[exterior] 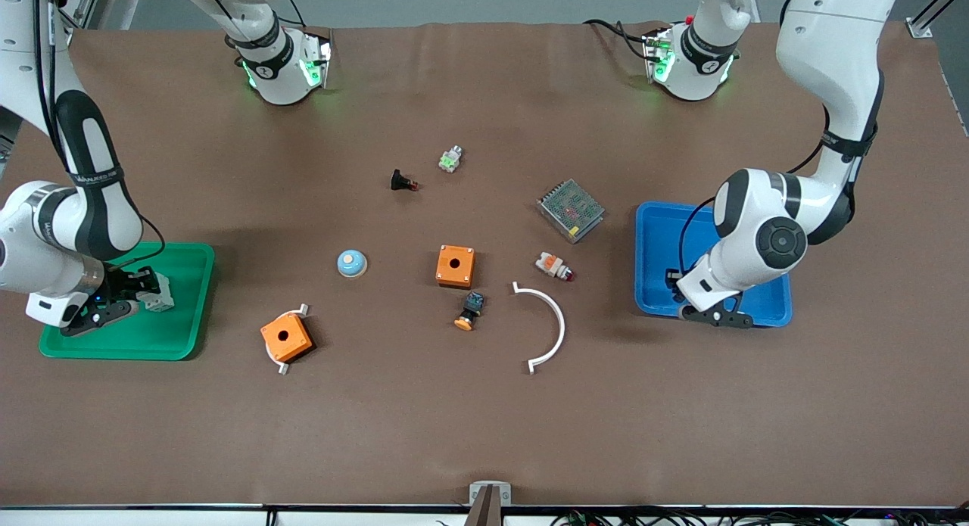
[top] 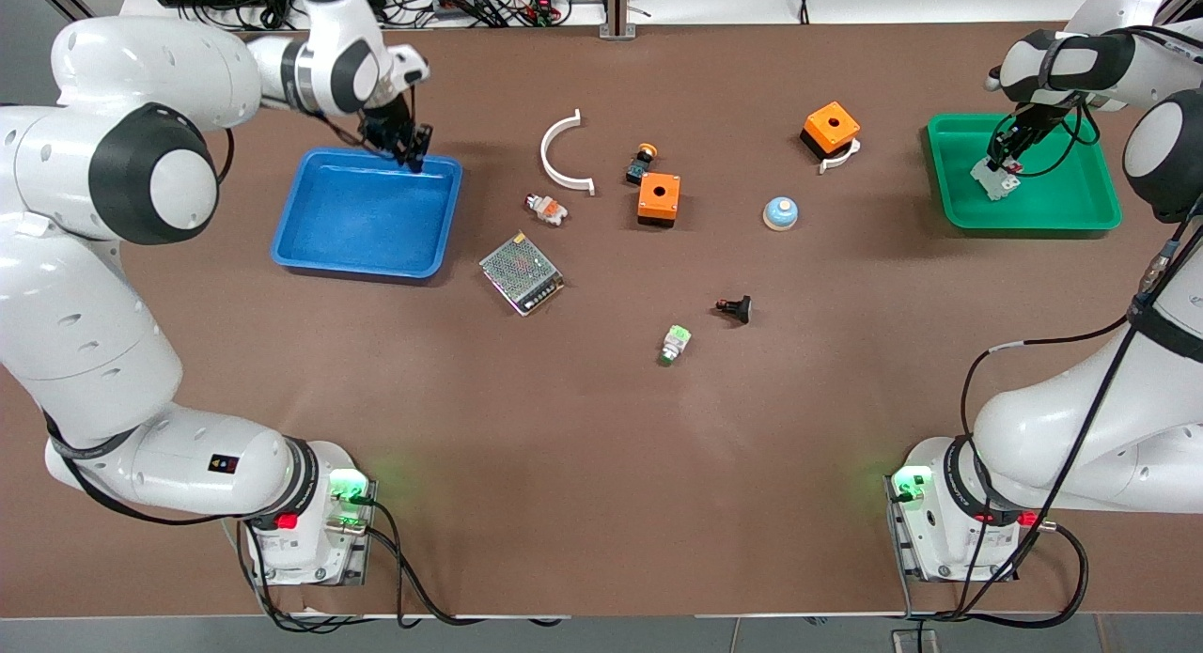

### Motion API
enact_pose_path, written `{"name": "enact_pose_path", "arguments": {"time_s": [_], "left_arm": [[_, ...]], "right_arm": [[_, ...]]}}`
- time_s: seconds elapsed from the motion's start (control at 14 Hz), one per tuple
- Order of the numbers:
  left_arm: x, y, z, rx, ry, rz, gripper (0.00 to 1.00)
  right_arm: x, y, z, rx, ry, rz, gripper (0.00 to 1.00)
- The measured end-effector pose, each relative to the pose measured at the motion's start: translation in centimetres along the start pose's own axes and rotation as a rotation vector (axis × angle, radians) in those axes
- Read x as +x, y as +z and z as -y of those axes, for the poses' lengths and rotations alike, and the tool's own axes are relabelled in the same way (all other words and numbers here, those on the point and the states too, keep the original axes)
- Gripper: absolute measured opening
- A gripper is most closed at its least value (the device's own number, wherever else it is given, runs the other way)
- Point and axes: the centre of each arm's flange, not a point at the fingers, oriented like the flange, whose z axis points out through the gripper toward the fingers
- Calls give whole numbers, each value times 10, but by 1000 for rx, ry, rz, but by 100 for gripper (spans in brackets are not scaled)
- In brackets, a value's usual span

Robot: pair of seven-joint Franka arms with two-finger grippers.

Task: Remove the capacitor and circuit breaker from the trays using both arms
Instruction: 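Grasp the white breaker with the right gripper while the left gripper grasps the capacitor, then carry the breaker beside the blue dome while the left gripper carries the capacitor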

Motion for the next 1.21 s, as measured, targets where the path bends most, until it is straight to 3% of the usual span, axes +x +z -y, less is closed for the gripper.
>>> {"name": "enact_pose_path", "arguments": {"time_s": [0.21,0.43,0.71,1.07,1.21], "left_arm": [[30,-51,-43,-43,-29,-29,34],[50,-69,-105,-92,-110,-56,34],[64,-44,-199,-126,-228,-55,34],[74,8,-273,-175,-287,-121,34],[75,35,-288,-178,-300,-143,34]], "right_arm": [[8,-12,2,-5,-13,-10,40],[29,-63,18,35,25,44,40],[73,-159,80,34,133,75,40],[133,-168,210,45,339,85,40],[153,-166,265,86,420,77,40]]}}
